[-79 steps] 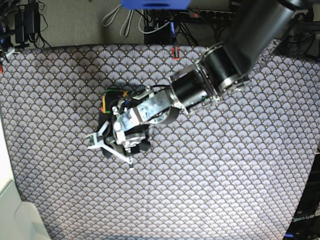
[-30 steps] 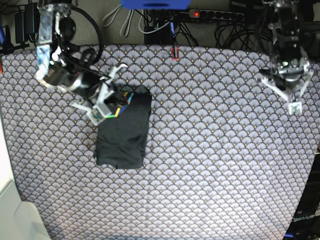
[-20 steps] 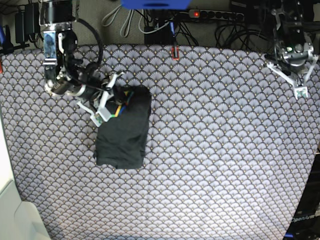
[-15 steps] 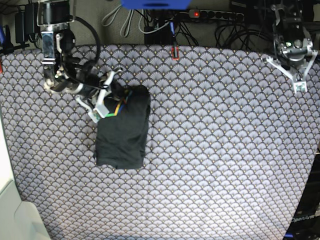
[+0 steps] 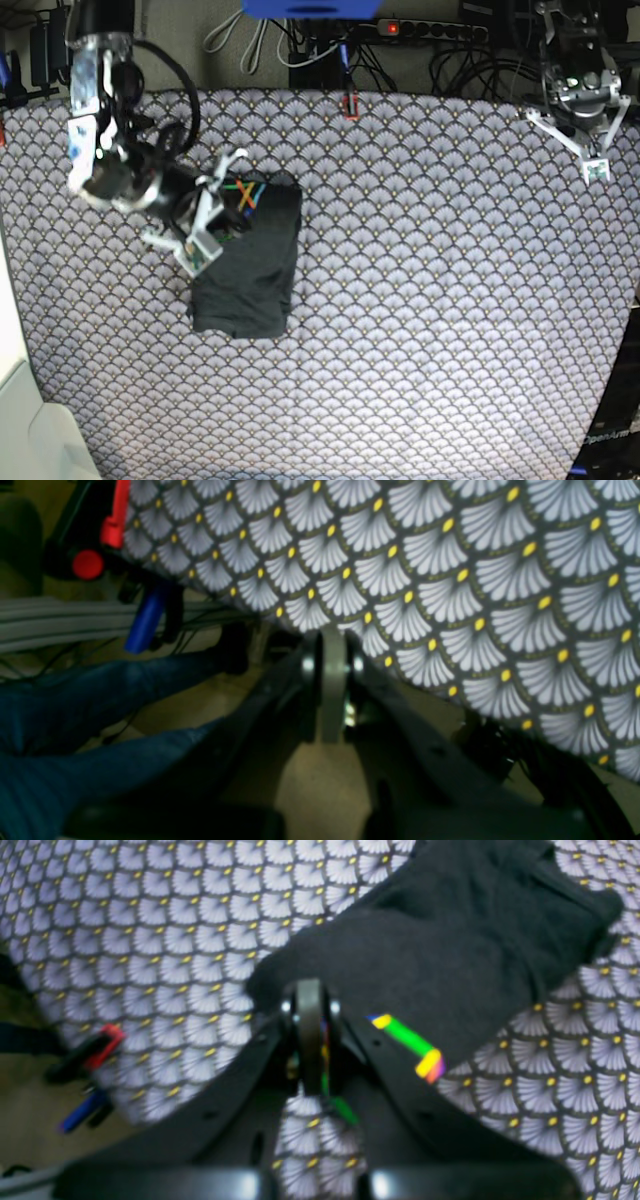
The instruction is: Fold the T-shirt properly
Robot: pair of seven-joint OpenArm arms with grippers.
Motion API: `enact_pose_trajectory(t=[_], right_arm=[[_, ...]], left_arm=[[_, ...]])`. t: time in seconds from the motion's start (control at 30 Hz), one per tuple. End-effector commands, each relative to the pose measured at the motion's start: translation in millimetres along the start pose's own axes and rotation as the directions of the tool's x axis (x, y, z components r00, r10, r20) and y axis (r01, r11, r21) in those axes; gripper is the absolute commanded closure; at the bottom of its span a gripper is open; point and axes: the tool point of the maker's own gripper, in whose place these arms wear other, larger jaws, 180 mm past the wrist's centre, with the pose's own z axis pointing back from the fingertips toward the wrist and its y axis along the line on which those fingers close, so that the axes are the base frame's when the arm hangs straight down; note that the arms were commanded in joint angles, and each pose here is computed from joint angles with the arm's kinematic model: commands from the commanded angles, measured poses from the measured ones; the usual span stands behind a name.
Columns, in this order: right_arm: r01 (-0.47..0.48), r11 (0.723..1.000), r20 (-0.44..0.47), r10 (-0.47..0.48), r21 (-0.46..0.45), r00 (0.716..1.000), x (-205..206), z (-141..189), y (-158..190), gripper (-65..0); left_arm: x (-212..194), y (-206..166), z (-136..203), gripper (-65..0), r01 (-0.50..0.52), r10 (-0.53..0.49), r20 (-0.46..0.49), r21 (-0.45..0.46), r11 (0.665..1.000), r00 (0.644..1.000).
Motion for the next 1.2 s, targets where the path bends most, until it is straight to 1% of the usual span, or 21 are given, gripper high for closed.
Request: enact_pose_trajectory(t=[0.0,0.13,0.2,0.27,0.33,0.4,0.47,0.5,0.57,0.6,0.67,0.73,0.83,0.9,0.97,1.1,1.17], right_arm=[[-0.009,1.0,0.038,0.009,-0.013,0.999,13.4,0.2,-11.0,0.0],[0.05,0.999,-0.001,-0.05,-0.017,0.999,4.6,-16.9,-36.0,0.0],[0.071,0.997,-0.035,-0.072,-0.022,0.997,-6.6,-20.3,-45.6,0.0],[0.098,0.995,-0.061,-0.099,-0.017,0.993,-17.8,-24.4,-47.9,0.0],[0.126,0.992,-0.059,-0.127,-0.01,0.99,-25.2,-28.6,-47.8,0.0],[0.163,0.987,-0.054,-0.163,-0.003,0.985,-34.3,-33.9,-48.0,0.0],[0.196,0.981,-0.072,-0.196,0.0,0.978,-45.9,-38.3,-50.2,0.0],[0.205,0.979,-0.081,-0.204,0.0,0.976,-50.1,-39.1,-50.4,0.0],[0.192,0.981,-0.074,-0.192,-0.004,0.979,-45.8,-37.2,-52.0,0.0],[0.167,0.986,-0.063,-0.168,-0.011,0.984,-39.1,-32.7,-54.2,0.0],[0.084,0.996,-0.031,-0.085,-0.036,0.996,-17.7,-17.1,-56.3,0.0],[0.008,0.998,-0.014,-0.008,-0.059,1.0,-1.7,0.3,-50.1,0.0],[-0.062,0.989,0.013,0.065,-0.137,0.998,16.2,34.0,-49.7,0.0],[-0.09,0.98,0.008,0.093,-0.175,0.996,18.1,52.4,-45.4,0.0],[-0.083,0.975,-0.023,0.08,-0.205,0.997,5.2,66.9,-43.8,0.0],[-0.001,0.965,-0.11,-0.028,-0.262,0.994,-44.7,89.9,-50.6,0.0],[0.036,0.952,-0.139,-0.081,-0.304,0.987,-67.2,106.4,-55.0,0.0]], left_arm=[[3.1,7.8,3.6,-0.2,0.005,-0.006,0.022,0.024,1.0,1.0],[-6.8,10.5,4.0,-0.2,0.023,-0.023,0.003,0.029,0.999,1.0],[-8.2,12.7,4.0,-0.2,0.023,-0.023,0.0,0.034,0.999,1.0],[-11.8,25.3,4.4,-0.2,0.006,-0.006,-0.008,0.063,0.998,1.0],[-10.8,34.2,4.6,-0.2,-0.016,0.016,-0.005,0.084,0.996,1.0],[-10.8,38.6,4.8,-0.2,-0.025,0.025,-0.004,0.093,0.995,1.0],[-10.1,41.2,4.9,-0.2,-0.027,0.027,-0.002,0.098,0.995,1.0],[-10.1,41.2,4.9,-0.2,-0.027,0.027,-0.002,0.098,0.995,1.0],[-9.5,41.1,4.9,-0.2,-0.028,0.028,-0.001,0.098,0.995,1.0],[-8.9,40.8,4.8,-0.2,-0.03,0.03,0.0,0.096,0.995,1.0],[-9.0,40.2,4.8,-0.2,-0.03,0.03,0.0,0.093,0.995,1.0],[-9.6,39.4,4.8,-0.2,-0.032,0.032,-0.001,0.091,0.995,0.999],[-4.5,37.2,8.5,-0.2,-0.034,0.033,0.018,0.084,0.996,0.999],[-1.6,32.4,12.9,-0.2,-0.003,0.001,0.031,0.065,0.998,1.0],[-11.6,21.4,13.9,-0.2,0.045,-0.045,0.008,0.022,0.999,0.999],[-32.4,-2.9,15.0,-0.2,0.148,-0.151,-0.032,-0.077,0.986,0.988],[-42.8,-18.9,17.2,-0.2,0.176,-0.184,-0.046,-0.132,0.975,0.982]])
